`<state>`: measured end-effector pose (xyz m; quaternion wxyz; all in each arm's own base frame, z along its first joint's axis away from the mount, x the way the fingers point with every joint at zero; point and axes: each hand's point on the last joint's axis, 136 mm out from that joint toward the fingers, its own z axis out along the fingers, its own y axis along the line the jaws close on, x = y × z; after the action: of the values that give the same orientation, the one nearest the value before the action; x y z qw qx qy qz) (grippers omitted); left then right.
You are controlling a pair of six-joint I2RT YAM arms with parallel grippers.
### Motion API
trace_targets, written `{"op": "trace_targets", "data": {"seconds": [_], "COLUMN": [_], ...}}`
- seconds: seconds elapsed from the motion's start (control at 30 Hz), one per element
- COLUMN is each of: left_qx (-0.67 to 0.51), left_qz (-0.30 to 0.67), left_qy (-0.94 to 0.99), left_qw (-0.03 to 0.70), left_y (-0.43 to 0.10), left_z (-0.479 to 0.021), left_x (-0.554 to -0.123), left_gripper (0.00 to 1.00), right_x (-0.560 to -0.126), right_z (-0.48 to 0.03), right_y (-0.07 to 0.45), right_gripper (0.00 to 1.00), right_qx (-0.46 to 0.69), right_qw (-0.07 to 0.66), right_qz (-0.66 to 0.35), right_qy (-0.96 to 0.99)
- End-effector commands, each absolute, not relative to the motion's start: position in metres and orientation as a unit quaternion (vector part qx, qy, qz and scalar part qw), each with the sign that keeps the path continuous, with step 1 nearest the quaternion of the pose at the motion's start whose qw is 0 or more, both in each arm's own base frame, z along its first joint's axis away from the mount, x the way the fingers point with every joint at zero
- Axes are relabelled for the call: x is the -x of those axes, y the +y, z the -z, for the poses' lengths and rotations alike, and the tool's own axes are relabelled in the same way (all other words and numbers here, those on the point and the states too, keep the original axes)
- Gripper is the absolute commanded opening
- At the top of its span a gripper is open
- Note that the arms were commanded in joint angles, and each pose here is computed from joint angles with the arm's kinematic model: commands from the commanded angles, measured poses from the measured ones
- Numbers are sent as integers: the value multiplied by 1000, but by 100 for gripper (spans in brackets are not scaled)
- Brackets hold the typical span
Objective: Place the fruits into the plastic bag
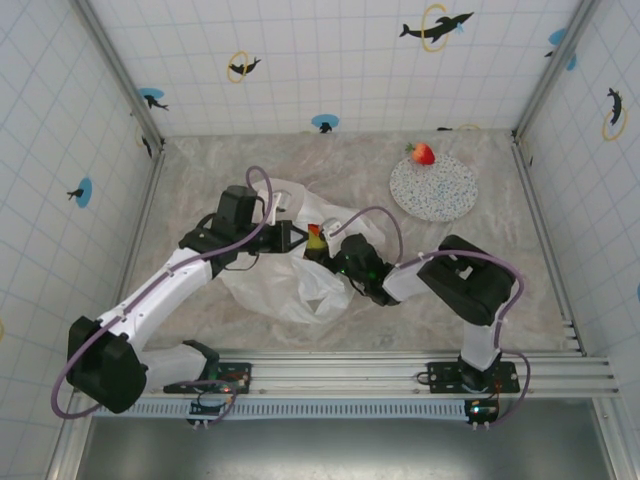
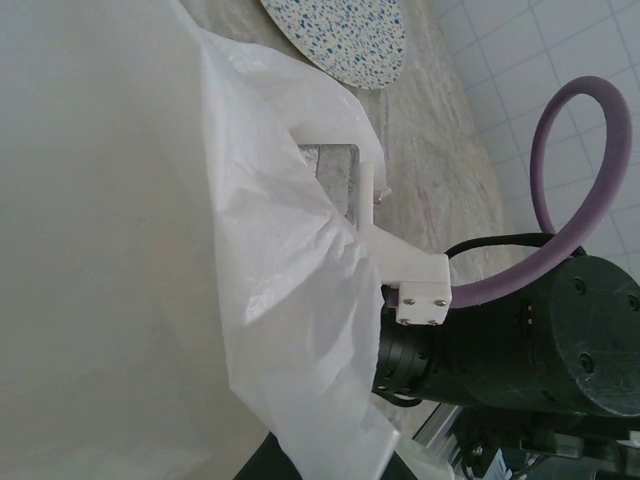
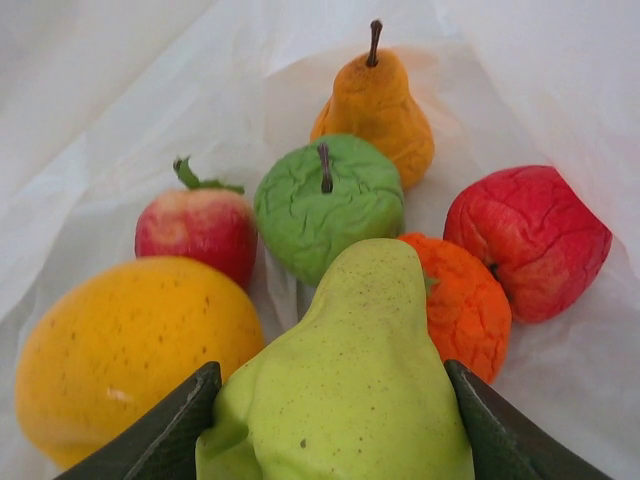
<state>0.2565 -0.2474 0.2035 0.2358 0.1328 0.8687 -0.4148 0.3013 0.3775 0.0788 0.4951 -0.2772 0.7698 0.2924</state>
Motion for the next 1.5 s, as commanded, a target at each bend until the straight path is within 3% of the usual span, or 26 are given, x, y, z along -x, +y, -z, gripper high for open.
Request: {"op": "trace_targets", "data": {"seconds": [0.0,0.27,0.5,1.13,1.47], "left_qx": [-146,-144,-143,-117,-113], "left_qz": [414,399,392,357,360], "left_qy": [861,866,868,882,883], "left_qw": [258,265,269,283,280], "left_y": [-249,-246,-244,-231,-233], "left_z": [-217,-214,-212,-197,-192], "left_x": [-265,-270,-271,-276,-279], "left_gripper": [0,0,0,0,0], "right_x": [-311,-300,-293,-247,-243], "right_z": [-107,-84,-89,-127,-204], "right_y": [392,386,372,317,293], "right_gripper": [51,64,84,84,82], "right_qx": [235,227,251,306,314], "right_qw": [532,501,491,430,443], "right_qz": [-329,-329,-307,-318,-384], "right_qy": [744,767,776,788,746]}}
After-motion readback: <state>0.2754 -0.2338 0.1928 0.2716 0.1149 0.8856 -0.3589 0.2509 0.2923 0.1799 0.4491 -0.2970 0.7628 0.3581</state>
